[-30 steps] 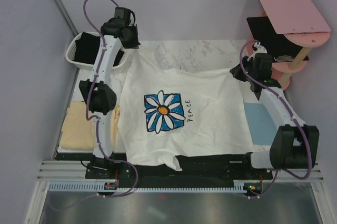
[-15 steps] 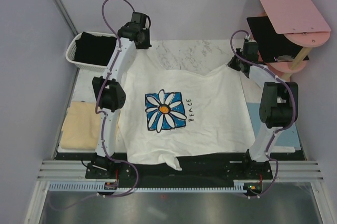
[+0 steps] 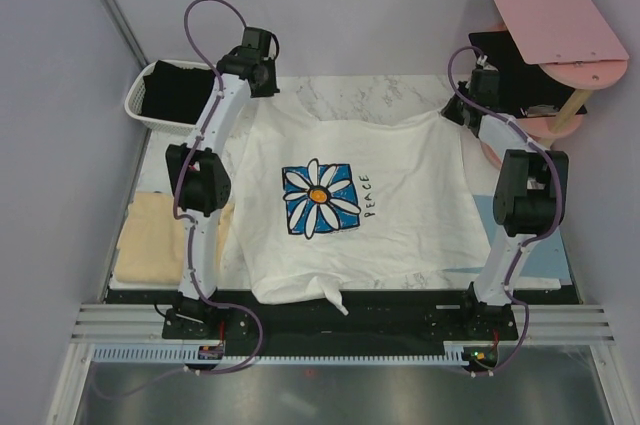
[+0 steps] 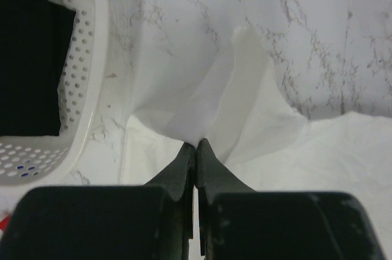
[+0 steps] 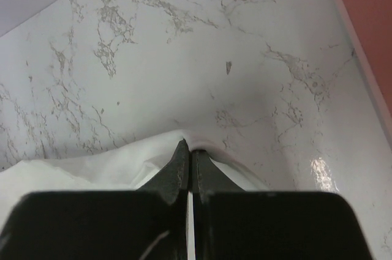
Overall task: Fold and stack the t-shirts
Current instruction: Fold the flattened tshirt in 1/3 of the way
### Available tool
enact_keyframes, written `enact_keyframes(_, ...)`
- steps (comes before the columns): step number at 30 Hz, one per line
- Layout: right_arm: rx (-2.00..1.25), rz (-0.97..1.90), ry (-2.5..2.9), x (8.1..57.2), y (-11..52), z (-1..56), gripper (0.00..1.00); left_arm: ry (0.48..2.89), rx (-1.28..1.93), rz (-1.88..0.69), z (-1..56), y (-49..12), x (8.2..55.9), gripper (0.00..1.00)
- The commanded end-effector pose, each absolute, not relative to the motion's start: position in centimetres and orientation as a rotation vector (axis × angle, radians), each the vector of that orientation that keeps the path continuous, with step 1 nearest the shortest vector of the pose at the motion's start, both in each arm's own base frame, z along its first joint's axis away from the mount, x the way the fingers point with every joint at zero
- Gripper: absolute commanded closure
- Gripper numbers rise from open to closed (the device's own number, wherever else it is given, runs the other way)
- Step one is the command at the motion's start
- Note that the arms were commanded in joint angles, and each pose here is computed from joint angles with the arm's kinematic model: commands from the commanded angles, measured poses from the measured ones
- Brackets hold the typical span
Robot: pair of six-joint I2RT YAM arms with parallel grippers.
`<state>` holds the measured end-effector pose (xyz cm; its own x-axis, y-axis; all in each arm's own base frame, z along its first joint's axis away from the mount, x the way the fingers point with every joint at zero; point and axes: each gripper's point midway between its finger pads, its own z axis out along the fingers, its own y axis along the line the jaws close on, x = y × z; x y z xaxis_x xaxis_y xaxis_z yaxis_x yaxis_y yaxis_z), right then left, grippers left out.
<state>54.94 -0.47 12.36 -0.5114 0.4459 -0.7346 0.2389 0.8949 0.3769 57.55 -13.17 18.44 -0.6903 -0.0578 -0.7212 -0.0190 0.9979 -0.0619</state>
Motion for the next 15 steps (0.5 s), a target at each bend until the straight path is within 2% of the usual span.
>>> enact_keyframes(1, 0.489, 0.320, 2.104, 54.1, 0.0, 14.5, 1.00, 2.330, -0.094, -0.085, 20.9, -12.8, 54.5, 0.98)
enact_keyframes(15, 0.495, 0.292, 2.267, 48.1, 0.4, 12.3, 1.00, 2.432, -0.169, -0.081, 21.2, -10.8, 44.3, 0.98)
